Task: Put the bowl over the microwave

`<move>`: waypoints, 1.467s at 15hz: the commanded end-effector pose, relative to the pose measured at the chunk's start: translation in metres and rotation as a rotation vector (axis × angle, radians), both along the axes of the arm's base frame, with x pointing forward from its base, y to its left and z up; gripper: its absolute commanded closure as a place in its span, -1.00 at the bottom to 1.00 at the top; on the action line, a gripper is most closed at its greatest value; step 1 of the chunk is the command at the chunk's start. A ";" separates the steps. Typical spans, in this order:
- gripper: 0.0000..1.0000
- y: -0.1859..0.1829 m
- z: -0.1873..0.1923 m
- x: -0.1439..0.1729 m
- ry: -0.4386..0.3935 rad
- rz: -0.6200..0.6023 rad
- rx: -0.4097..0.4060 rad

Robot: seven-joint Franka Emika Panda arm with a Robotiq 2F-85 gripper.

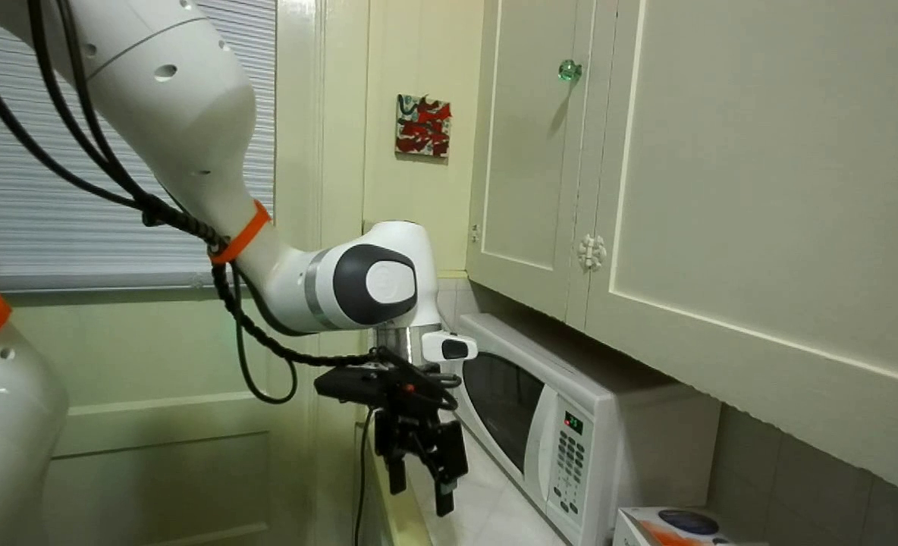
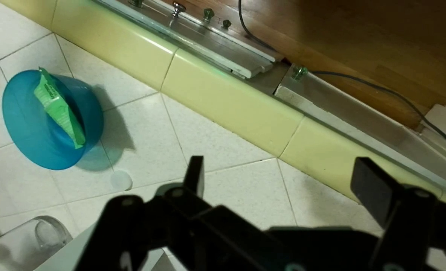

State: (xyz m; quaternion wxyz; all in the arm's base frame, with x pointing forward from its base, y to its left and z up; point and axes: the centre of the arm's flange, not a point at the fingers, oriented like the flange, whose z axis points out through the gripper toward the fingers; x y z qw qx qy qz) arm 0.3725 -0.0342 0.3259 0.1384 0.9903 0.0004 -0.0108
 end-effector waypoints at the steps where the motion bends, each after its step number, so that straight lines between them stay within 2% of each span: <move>1: -1.00 0.000 0.000 0.000 0.000 0.000 0.000; 3: -1.00 0.000 0.000 0.000 0.000 0.000 0.000; 4: -1.00 0.009 -0.002 -0.001 -0.048 0.009 -0.073; 8: -1.00 -0.031 -0.028 -0.002 -0.066 -0.007 -0.201; 11: -1.00 -0.065 -0.043 -0.007 -0.053 -0.116 -0.235; 13: -1.00 -0.095 -0.054 -0.013 -0.014 -0.172 -0.213; 17: -1.00 -0.148 -0.075 -0.027 0.039 -0.210 -0.098; 20: -1.00 -0.185 -0.085 -0.036 0.056 -0.278 0.075; 21: -1.00 -0.164 -0.079 -0.041 0.043 -0.264 -0.014; 22: -1.00 -0.174 -0.083 -0.044 0.047 -0.274 0.020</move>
